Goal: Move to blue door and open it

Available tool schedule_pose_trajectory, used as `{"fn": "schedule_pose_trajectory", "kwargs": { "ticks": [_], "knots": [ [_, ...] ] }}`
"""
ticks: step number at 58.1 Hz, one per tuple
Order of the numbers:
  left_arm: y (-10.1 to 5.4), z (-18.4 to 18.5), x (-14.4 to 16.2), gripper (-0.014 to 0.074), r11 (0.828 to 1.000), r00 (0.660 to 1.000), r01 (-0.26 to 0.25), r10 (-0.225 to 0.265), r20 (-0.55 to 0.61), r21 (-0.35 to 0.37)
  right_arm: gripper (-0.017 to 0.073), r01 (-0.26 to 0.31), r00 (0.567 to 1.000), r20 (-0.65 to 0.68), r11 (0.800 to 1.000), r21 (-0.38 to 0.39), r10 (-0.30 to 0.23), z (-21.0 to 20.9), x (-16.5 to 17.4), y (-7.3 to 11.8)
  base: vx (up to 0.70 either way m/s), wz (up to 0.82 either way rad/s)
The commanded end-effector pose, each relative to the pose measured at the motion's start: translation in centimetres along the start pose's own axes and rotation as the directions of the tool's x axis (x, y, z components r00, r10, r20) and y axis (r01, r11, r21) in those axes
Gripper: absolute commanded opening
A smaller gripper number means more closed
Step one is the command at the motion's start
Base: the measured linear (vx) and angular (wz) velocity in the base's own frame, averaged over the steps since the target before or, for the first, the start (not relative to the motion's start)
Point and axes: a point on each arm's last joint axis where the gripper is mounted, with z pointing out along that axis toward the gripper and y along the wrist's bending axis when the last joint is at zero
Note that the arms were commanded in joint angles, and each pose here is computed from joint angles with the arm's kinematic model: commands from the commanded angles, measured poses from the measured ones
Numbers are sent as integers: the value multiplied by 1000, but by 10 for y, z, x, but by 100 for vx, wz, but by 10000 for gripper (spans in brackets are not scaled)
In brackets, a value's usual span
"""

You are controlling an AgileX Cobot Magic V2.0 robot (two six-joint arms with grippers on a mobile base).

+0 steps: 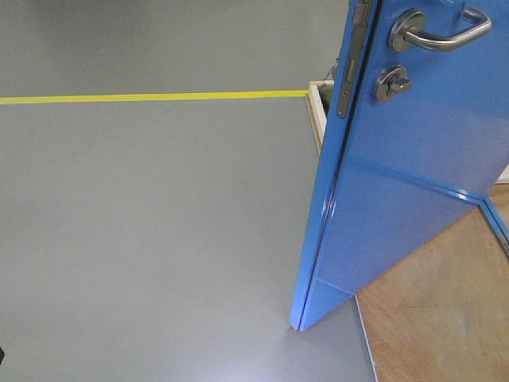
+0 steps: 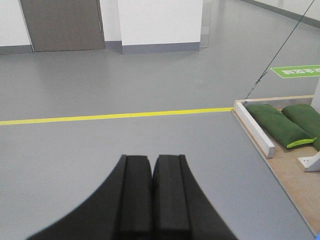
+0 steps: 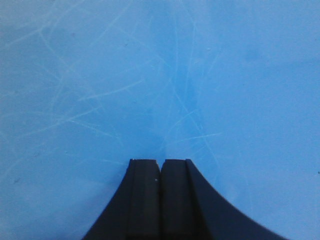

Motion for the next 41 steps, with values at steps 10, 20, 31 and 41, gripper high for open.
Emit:
{"fn": "schedule_pose_trajectory", "kwargs": {
  "ticks": [10,20,31,41],
  "knots": [
    [0,-4,-16,73,1000,993,6,-7,115,9,12,11,990,140,1000,-20,-8,-16,-26,7,0,0],
    [0,-4,-16,73,1000,993,6,-7,115,9,12,11,990,140,1000,-20,-8,-16,-26,7,0,0],
    [0,-4,-16,73,1000,993,6,-7,115,9,12,11,990,140,1000,-20,-8,-16,-26,7,0,0],
    [0,-4,-16,73,1000,993,6,-7,115,9,12,11,990,140,1000,-20,-8,-16,-26,7,0,0]
  ]
}}
